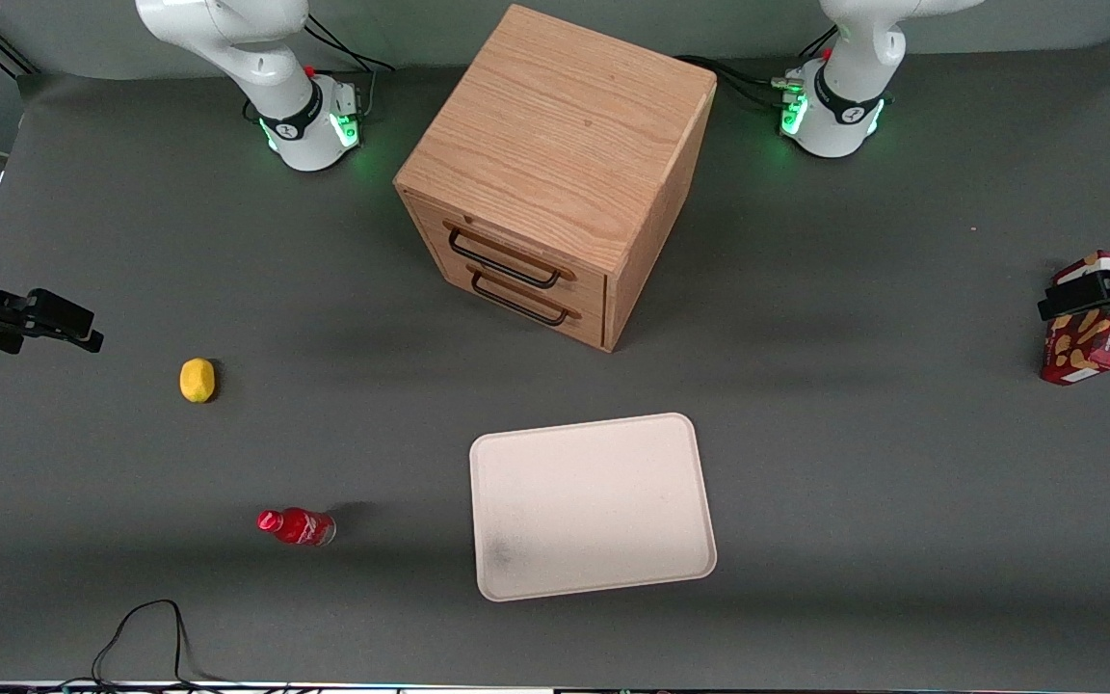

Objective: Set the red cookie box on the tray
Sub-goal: 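Lower the open left gripper over the red shortbread box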

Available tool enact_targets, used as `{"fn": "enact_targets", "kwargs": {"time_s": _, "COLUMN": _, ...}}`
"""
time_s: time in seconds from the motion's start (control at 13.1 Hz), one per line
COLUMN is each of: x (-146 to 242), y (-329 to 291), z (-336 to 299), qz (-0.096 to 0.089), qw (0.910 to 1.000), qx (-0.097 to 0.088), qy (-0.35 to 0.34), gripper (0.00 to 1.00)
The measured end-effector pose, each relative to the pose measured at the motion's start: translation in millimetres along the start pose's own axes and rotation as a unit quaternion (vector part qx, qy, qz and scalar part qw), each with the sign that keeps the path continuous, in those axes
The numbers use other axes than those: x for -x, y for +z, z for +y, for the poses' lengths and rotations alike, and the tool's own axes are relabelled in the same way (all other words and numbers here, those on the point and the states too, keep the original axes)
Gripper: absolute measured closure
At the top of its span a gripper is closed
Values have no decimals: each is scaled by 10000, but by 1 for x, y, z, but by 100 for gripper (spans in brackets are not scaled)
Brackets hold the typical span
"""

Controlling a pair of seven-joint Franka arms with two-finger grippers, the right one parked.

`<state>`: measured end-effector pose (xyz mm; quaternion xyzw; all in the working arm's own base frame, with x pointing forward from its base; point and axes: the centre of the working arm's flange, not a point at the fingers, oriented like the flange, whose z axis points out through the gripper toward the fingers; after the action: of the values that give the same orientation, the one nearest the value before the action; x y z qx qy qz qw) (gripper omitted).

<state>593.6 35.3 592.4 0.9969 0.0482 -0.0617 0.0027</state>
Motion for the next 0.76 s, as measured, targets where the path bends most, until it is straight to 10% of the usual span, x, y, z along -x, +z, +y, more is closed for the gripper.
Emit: {"fn": "enact_targets", "kwargs": {"time_s": 0.76, "x": 1, "y": 0, "z": -7, "qz": -15, "qw": 10000, "qx": 0, "qy": -81, "gripper": 0}}
